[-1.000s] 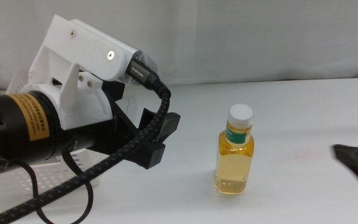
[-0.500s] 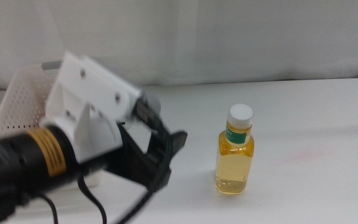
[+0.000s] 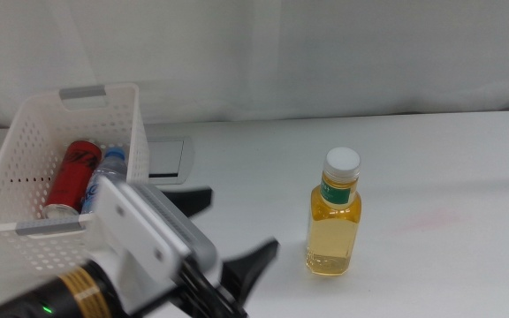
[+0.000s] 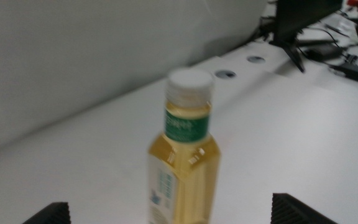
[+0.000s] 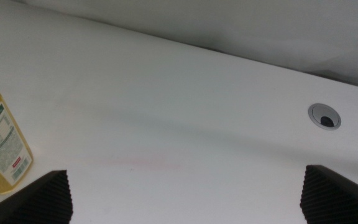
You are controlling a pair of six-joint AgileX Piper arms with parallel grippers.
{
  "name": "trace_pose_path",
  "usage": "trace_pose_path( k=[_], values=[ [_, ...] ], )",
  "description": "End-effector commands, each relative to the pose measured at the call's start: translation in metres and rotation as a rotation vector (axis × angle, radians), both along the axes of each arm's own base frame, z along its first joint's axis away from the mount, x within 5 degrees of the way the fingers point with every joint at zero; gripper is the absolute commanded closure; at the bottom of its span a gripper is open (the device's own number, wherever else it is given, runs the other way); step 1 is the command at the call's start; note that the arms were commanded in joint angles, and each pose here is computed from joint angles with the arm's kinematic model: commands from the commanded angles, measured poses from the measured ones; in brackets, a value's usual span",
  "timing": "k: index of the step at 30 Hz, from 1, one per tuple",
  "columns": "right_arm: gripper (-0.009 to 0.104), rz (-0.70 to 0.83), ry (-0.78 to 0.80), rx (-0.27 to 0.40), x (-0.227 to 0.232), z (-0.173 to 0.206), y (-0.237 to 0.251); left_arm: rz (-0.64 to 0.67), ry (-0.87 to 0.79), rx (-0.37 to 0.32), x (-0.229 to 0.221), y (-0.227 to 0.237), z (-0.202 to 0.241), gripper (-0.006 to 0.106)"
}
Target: Use arms to grab the bottles and put them into the dustbin to the left of the table.
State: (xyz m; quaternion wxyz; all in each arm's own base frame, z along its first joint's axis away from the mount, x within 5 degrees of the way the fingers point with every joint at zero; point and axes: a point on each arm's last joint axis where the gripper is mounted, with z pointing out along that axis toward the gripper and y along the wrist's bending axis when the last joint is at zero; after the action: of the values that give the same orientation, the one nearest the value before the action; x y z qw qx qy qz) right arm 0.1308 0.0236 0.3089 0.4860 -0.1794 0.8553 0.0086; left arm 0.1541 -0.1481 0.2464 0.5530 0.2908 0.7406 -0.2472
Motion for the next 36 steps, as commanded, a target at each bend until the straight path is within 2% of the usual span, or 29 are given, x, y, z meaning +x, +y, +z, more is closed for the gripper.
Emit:
trace_pose_path(
  k=[1, 8, 17, 26, 36],
  values=[
    [-0.008, -0.011, -0.045, -0.007, 0.001, 0.005, -0.002, -0.041, 0.013, -0.009, -0.002, -0.009, -0.013, 0.017],
    [-0.008, -0.012, -0.055, -0.006, 0.002, 0.006, -0.002, -0.113, 0.053, -0.039, 0.005, -0.04, -0.05, 0.017],
    [-0.008, -0.011, -0.049, -0.006, 0.001, 0.005, -0.002, -0.124, 0.088, -0.09, 0.017, -0.057, -0.091, 0.017],
    [-0.008, -0.01, -0.05, -0.008, 0.001, 0.005, -0.002, -0.123, 0.097, -0.082, 0.036, -0.078, -0.108, 0.017],
    [-0.008, -0.01, -0.05, -0.008, 0.001, 0.005, -0.002, -0.023, 0.083, -0.054, 0.057, -0.086, -0.116, 0.017]
  ],
)
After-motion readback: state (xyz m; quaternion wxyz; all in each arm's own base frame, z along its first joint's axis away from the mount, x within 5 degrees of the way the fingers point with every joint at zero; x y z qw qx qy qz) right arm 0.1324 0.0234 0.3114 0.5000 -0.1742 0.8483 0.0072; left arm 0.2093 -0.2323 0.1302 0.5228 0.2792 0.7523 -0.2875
